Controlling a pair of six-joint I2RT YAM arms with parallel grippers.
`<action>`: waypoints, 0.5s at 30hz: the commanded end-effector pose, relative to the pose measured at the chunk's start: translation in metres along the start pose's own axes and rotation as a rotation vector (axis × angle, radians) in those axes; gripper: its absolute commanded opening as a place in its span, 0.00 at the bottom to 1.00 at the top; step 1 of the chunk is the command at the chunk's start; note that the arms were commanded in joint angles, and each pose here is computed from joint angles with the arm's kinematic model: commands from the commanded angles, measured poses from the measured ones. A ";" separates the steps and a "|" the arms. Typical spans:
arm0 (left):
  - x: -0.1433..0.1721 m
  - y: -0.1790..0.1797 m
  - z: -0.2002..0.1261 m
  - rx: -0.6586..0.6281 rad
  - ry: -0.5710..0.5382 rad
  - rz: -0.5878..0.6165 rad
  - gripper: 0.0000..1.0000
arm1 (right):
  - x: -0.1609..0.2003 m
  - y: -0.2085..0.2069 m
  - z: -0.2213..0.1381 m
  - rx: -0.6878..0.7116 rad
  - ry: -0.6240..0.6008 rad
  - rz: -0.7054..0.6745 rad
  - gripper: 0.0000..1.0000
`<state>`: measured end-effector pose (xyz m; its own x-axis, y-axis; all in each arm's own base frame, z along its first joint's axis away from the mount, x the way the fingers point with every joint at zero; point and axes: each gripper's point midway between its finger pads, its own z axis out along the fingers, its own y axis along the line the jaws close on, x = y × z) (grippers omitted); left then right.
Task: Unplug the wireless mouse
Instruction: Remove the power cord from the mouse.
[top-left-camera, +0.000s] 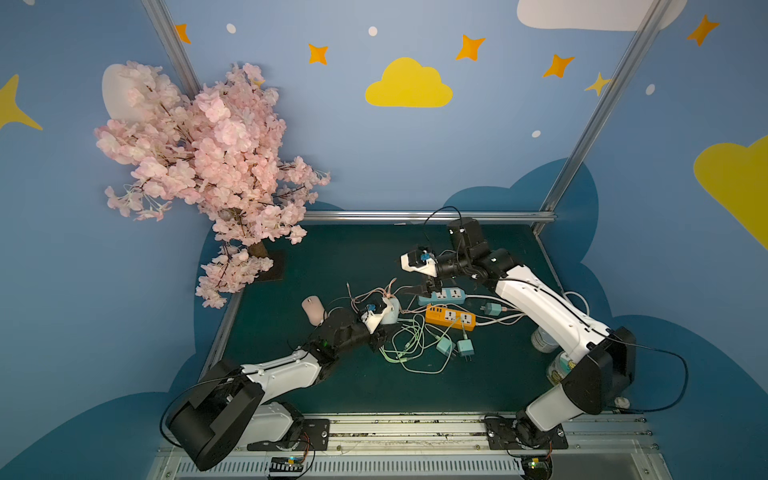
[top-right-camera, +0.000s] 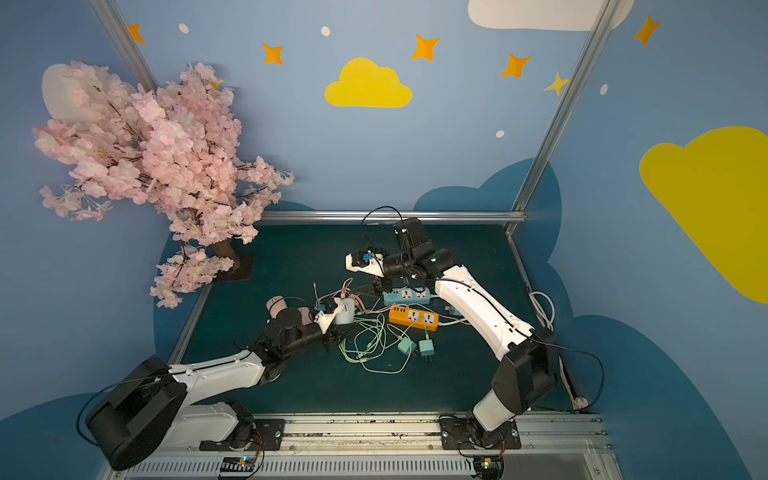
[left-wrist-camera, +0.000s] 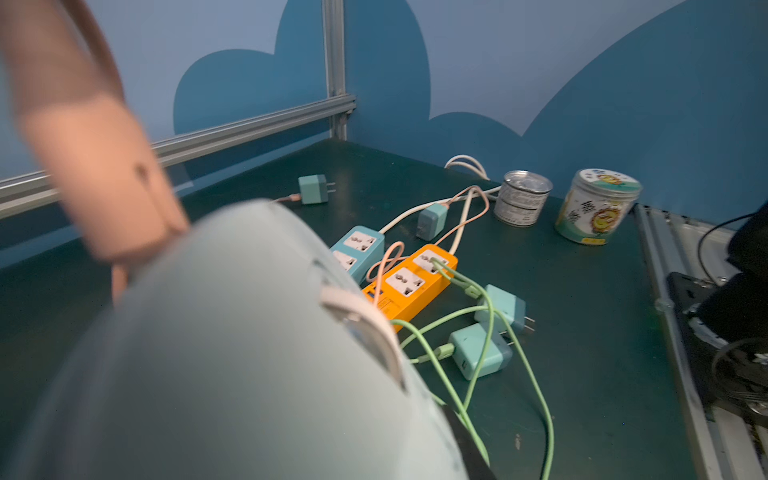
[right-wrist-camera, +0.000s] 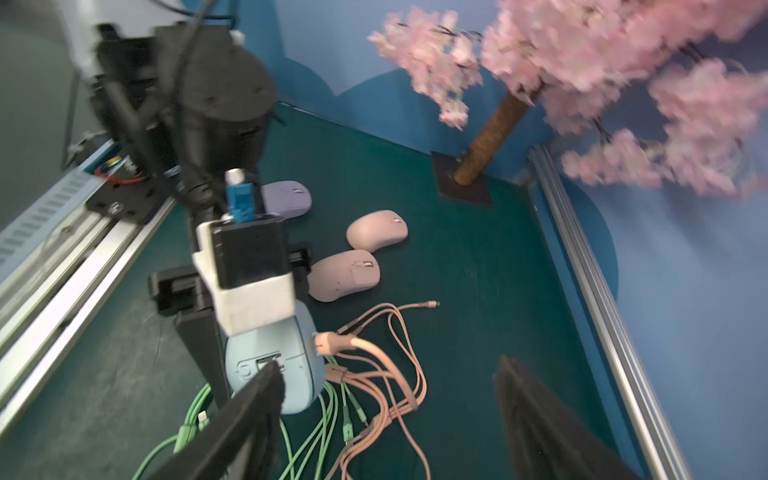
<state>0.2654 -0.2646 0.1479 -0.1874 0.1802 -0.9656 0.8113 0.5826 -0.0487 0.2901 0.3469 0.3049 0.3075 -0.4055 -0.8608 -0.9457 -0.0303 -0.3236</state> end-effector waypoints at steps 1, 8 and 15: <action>-0.015 0.028 -0.003 -0.151 -0.002 -0.010 0.15 | -0.015 -0.070 -0.024 0.329 0.002 0.274 0.88; -0.016 0.031 -0.007 -0.159 -0.001 -0.020 0.15 | 0.041 -0.116 -0.034 0.207 -0.083 1.258 0.87; -0.021 0.020 -0.005 -0.091 -0.026 -0.015 0.16 | 0.065 -0.066 0.007 -0.061 -0.039 1.381 0.64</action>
<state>0.2815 -0.2473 0.1496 -0.2257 0.1860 -0.9563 0.7354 0.6763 -0.0420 0.4167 0.3052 0.2588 -0.8242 -0.0307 -0.5655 -0.5218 0.4290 0.7373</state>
